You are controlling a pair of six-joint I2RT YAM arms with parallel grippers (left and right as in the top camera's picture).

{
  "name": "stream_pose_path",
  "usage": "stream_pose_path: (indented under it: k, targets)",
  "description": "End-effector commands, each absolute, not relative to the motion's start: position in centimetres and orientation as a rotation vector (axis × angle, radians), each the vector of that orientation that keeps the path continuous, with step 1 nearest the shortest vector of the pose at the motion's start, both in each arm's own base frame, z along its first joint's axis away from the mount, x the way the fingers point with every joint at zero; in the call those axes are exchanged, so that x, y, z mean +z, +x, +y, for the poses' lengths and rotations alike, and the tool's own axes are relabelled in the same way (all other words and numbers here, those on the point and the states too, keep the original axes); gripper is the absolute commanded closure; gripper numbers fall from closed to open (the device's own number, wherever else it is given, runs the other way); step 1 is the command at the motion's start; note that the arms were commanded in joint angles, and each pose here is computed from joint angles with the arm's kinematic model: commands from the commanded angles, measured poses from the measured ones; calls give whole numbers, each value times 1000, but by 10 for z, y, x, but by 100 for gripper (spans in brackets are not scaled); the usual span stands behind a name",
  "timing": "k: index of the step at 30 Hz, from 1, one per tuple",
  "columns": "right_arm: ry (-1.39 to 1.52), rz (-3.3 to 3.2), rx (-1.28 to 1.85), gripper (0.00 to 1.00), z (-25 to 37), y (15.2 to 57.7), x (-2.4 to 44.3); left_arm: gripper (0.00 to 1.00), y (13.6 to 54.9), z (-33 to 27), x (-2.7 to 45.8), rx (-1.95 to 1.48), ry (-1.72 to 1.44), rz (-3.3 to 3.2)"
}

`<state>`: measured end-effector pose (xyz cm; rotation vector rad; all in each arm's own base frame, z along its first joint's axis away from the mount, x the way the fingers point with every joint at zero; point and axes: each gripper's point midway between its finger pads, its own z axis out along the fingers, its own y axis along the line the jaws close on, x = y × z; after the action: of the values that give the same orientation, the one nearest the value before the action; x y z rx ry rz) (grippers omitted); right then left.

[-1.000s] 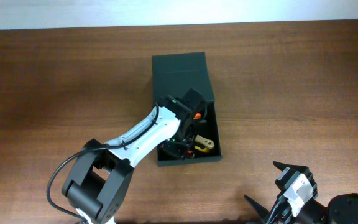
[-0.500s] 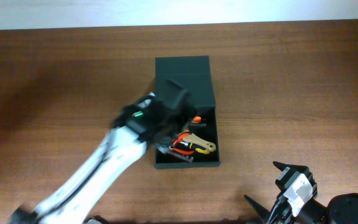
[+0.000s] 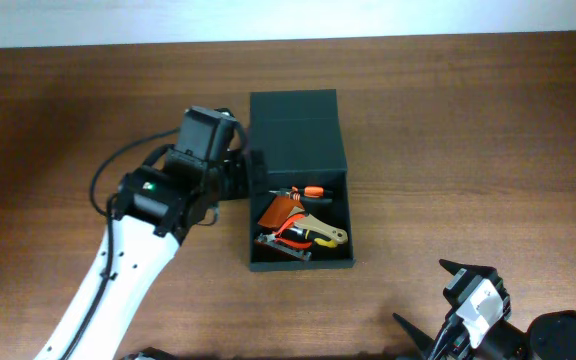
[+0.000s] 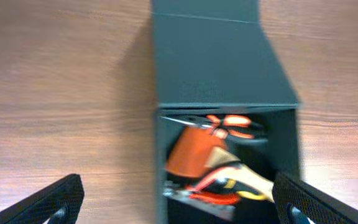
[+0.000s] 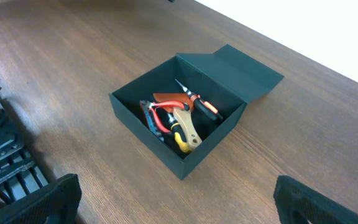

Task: Pack container
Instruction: 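Retract the left gripper to the box's left side near the lid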

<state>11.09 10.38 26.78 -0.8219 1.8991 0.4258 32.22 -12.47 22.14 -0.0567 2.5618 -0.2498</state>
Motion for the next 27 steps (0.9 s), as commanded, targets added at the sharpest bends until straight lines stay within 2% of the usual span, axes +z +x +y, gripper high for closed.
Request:
stream_pose_path:
  k: [1, 6, 13, 18, 21, 27]
  targets:
    - [-810, 1889, 422, 1, 102, 111, 270, 1, 319, -99, 245, -142, 6, 2475]
    - [-810, 1889, 422, 1, 102, 111, 270, 1, 312, -102, 257, -194, 10, 2443]
    - [-810, 1889, 422, 1, 102, 111, 270, 1, 292, -95, 241, -150, 21, 2548]
    - [-810, 1887, 423, 1, 103, 111, 270, 1, 289, -111, 242, -206, 274, 2530]
    - [-822, 1883, 444, 1, 105, 109, 271, 1, 291, -113, 244, -215, 289, 2517]
    - [-940, 1847, 758, 1, 136, 73, 276, 1, 291, -113, 244, -213, 289, 2518]
